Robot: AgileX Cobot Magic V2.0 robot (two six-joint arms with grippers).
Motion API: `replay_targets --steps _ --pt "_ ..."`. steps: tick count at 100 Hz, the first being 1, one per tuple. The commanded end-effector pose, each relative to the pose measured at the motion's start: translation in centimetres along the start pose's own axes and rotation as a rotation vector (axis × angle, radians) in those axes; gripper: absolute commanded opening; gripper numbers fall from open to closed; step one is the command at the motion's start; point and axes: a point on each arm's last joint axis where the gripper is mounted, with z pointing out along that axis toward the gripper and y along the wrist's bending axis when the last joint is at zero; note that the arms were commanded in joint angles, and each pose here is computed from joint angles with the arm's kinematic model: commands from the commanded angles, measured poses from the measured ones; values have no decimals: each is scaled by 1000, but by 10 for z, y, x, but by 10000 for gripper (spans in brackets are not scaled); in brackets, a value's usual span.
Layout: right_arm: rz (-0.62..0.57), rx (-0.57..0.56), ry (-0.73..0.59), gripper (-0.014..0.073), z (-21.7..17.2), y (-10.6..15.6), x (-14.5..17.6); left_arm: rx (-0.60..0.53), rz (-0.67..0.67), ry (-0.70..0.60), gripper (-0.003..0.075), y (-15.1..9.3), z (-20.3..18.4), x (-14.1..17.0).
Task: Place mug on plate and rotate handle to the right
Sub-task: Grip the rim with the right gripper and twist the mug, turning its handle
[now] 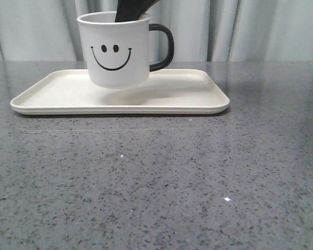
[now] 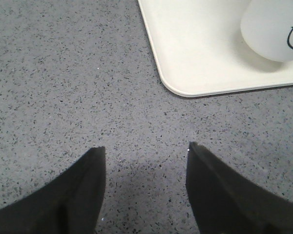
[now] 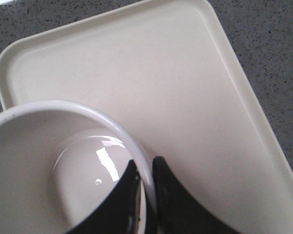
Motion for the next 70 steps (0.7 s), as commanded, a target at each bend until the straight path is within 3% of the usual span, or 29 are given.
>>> replay_targets --steps 1,70 --pt "-34 -3 -63 -61 -39 9 -11 13 -6 -95 365 -2 -6 -13" --pt "-36 10 -65 -61 -27 0 -7 13 -6 -95 365 -2 -6 -13"
